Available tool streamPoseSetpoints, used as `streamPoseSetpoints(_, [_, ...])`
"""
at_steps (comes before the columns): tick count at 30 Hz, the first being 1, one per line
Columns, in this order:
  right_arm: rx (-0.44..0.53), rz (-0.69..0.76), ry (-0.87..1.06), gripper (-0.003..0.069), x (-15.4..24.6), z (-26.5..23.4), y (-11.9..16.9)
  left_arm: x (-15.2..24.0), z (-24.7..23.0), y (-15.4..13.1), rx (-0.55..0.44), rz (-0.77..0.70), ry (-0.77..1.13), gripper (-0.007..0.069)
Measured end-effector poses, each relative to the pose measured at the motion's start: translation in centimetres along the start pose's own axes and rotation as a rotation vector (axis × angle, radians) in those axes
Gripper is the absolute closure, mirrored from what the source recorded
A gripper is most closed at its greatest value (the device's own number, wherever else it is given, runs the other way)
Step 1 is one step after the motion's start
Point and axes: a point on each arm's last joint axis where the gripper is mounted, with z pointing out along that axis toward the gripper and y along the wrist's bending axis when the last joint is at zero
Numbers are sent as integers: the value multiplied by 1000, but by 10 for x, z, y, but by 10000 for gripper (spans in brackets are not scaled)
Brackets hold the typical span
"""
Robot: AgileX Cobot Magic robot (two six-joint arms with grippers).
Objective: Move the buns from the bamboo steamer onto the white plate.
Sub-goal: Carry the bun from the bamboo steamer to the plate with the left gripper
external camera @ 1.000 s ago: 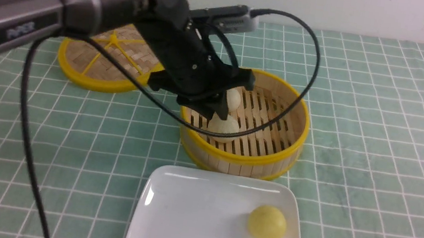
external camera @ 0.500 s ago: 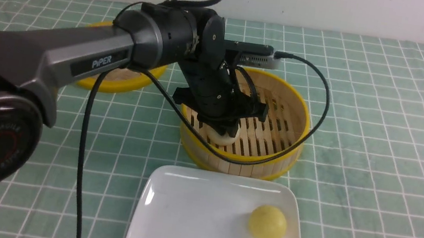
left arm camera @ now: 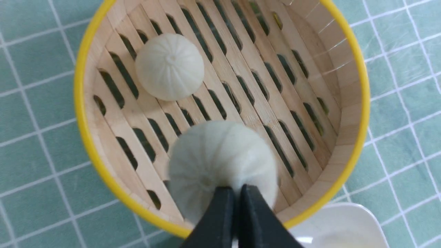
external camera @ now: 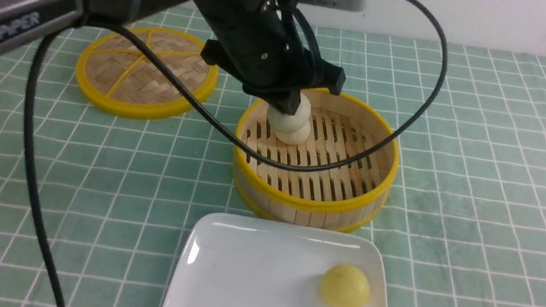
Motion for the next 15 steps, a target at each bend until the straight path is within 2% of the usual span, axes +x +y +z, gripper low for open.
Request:
streamPoseSetpoints(9, [-3, 2, 0, 647, 0, 0, 0, 21, -69, 1, -56, 49, 138, 610])
streamPoseSetpoints(12, [-3, 2, 0, 647, 0, 0, 0, 31, -69, -3, -37, 50, 176, 610])
streamPoseSetpoints(15, [-3, 2, 0, 646, 0, 0, 0, 56, -49, -20, -8, 85, 279, 610])
